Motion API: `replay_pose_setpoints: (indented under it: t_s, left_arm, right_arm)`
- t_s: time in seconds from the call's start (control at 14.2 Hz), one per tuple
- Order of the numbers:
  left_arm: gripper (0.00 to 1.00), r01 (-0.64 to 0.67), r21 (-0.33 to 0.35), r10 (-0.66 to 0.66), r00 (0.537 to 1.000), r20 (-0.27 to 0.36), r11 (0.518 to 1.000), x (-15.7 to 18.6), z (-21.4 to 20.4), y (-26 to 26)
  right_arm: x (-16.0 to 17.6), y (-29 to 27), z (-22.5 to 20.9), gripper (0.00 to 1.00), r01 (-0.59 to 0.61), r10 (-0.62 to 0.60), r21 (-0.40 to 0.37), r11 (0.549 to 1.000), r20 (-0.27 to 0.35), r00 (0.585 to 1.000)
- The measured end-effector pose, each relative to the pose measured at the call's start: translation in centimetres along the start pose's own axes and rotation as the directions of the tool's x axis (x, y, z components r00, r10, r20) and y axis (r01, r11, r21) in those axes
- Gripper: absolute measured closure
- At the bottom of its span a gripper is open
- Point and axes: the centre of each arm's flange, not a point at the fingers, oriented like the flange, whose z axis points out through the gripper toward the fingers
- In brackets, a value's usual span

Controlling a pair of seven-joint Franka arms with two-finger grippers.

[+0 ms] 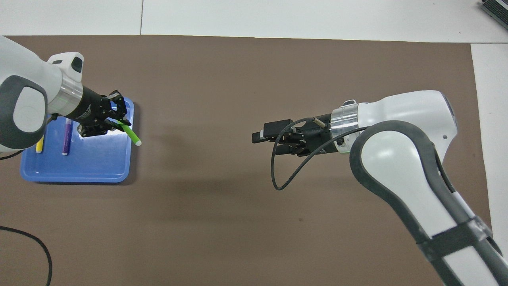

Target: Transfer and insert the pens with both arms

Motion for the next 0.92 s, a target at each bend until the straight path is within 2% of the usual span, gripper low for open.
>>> replay_pose_setpoints:
  t_s: [0.35,0.49,0.92]
  left_arm:
    - [0.83,0.2,-0.036,-0.196,0.977,0.084,0.979,-4.9,0.5,2.9]
    - [0.83,0.267,-0.038,-0.262,0.96,0.099,0.963,-7.1,0.9,4.5]
    - [0.83,0.476,-0.013,-0.47,0.872,0.137,0.879,-12.5,2.3,7.9]
  right_arm:
    - [-0.7,-0.9,1.7,0.0,0.019,-0.019,-0.007,1.0,0.028,0.999]
    - [-0.9,-1.7,1.8,0.0,0.035,-0.035,-0.002,0.999,0.028,0.999]
    - [-1.5,-3.4,4.0,0.03,0.069,-0.068,-0.009,0.998,0.014,0.998]
